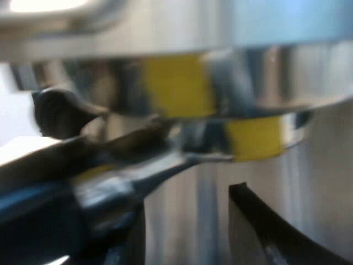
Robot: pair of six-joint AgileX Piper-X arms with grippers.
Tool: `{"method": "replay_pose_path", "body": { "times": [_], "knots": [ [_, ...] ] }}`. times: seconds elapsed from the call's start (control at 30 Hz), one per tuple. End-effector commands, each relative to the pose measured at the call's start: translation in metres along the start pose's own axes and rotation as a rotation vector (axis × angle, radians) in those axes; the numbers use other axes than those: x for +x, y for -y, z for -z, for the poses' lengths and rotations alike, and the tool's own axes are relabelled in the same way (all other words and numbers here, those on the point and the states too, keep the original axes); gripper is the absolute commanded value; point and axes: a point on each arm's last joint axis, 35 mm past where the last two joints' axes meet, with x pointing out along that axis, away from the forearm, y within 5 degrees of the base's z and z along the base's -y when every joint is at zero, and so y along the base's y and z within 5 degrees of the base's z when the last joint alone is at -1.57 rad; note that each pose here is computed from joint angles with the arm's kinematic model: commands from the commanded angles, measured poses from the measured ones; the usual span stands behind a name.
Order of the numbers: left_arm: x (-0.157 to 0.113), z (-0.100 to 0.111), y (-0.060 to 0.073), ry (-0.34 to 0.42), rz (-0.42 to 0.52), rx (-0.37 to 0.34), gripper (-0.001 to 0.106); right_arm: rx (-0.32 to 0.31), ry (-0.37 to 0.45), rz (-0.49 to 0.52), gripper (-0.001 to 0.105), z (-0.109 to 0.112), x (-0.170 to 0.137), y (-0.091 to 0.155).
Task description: Put the handle in the coffee machine
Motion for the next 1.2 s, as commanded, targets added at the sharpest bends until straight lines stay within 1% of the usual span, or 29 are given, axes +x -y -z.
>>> {"method": "replay_pose_path", "body": {
  "times": [0.03,0.13,0.37,0.57,0.63,0.67,0.73,0.77,0.83,0.87,0.93,0.97,1.0,1.07,1.2],
  "knots": [
    [-0.001,-0.001,0.005,0.011,0.019,-0.007,0.001,0.063,0.014,-0.018,0.039,-0.008,-0.003,0.002],
    [-0.001,-0.001,0.005,0.012,0.018,-0.005,0.001,0.062,-0.007,-0.028,0.039,-0.001,-0.010,0.003],
    [-0.001,-0.001,0.005,0.012,0.018,-0.005,0.001,0.007,-0.052,-0.059,0.039,0.013,-0.035,0.015],
    [-0.001,-0.001,0.005,0.012,0.018,-0.024,0.001,-0.012,-0.064,-0.075,0.039,0.013,-0.056,0.032],
    [-0.001,-0.001,0.006,0.010,0.020,-0.057,0.001,-0.010,-0.062,-0.080,0.039,0.010,-0.064,0.041],
    [-0.001,-0.001,0.006,0.010,0.020,-0.062,0.001,-0.011,-0.062,-0.081,0.039,0.009,-0.066,0.042],
    [-0.001,-0.001,0.006,0.010,0.020,-0.089,0.001,-0.038,-0.085,-0.098,0.039,0.007,-0.073,0.050],
    [-0.001,-0.001,0.005,0.011,0.019,-0.104,0.001,-0.035,-0.088,-0.105,0.039,0.005,-0.075,0.052],
    [-0.001,-0.001,0.005,0.011,0.019,-0.124,0.001,-0.027,-0.118,-0.187,0.039,0.001,-0.080,0.058],
    [-0.001,-0.001,0.005,0.011,0.019,-0.129,0.001,-0.036,-0.134,-0.206,0.039,0.000,-0.082,0.059],
    [-0.001,-0.001,0.005,0.009,0.017,-0.143,0.001,-0.048,-0.149,-0.262,0.039,-0.009,-0.086,0.063],
    [-0.002,-0.001,0.006,0.009,0.016,-0.145,0.001,-0.057,-0.158,-0.279,0.039,-0.010,-0.087,0.064],
    [-0.003,-0.001,0.007,0.010,0.012,-0.143,0.001,-0.057,-0.164,-0.309,0.039,-0.017,-0.090,0.069],
    [-0.006,-0.002,0.010,0.019,0.004,-0.139,0.001,-0.047,-0.163,-0.321,0.039,-0.027,-0.093,0.075],
    [-0.013,-0.002,0.018,0.031,-0.022,-0.128,0.001,-0.051,-0.168,-0.355,0.039,-0.044,-0.101,0.088]
  ]
}}
